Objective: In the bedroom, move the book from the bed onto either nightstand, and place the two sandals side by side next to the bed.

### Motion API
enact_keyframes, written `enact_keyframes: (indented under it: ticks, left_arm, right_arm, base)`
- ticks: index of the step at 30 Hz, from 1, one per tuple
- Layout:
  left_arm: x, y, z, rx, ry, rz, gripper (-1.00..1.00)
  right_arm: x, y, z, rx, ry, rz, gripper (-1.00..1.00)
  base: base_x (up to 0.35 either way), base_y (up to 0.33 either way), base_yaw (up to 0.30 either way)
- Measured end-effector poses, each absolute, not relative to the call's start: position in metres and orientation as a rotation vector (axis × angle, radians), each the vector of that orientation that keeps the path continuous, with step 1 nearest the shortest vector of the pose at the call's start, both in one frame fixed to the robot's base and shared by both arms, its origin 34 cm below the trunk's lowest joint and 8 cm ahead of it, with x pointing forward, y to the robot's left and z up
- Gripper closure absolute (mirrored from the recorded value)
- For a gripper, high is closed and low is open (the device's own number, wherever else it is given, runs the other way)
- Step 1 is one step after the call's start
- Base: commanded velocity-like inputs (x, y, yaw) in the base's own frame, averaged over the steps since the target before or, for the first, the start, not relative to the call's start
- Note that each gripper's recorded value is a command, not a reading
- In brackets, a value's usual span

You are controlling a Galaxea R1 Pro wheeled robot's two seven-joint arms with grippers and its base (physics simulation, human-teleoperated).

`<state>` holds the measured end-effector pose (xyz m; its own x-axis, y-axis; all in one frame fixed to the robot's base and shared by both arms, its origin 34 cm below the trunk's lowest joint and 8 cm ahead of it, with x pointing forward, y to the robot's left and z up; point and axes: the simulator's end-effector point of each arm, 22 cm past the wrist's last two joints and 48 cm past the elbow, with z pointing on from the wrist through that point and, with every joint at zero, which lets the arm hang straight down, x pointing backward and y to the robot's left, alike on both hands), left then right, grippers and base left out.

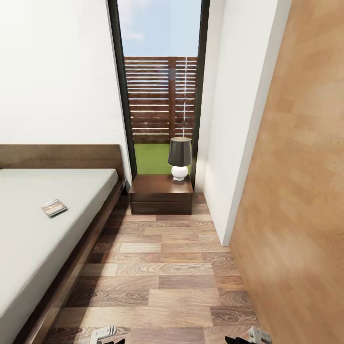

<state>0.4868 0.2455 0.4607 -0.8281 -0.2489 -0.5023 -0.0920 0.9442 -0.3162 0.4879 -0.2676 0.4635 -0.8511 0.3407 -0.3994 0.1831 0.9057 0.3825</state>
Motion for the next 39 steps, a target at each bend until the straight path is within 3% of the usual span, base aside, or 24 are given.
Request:
enact_keyframes:
  ticks: [16,29,39]
  left_arm:
    - [0.4872,0.2408,0.4615,-0.239,2.536,-0.394,-1.0]
    - [0.4868,0.241,0.4614,-0.237,2.537,-0.389,-1.0]
    - [0.4869,0.2419,0.4613,-0.24,2.537,-0.387,-1.0]
  right_arm:
    - [0.4878,-0.2677,0.4636,0.379,2.599,0.459,-1.0]
    - [0.4878,-0.2677,0.4639,0.379,2.599,0.459,-1.0]
    - [0.4871,-0.2672,0.4635,0.378,2.601,0.46,-1.0]
  base:
    - [0.016,-0.006,0.0]
    - [0.294,-0.066,0.0]
    - [0.286,0.142,0.0]
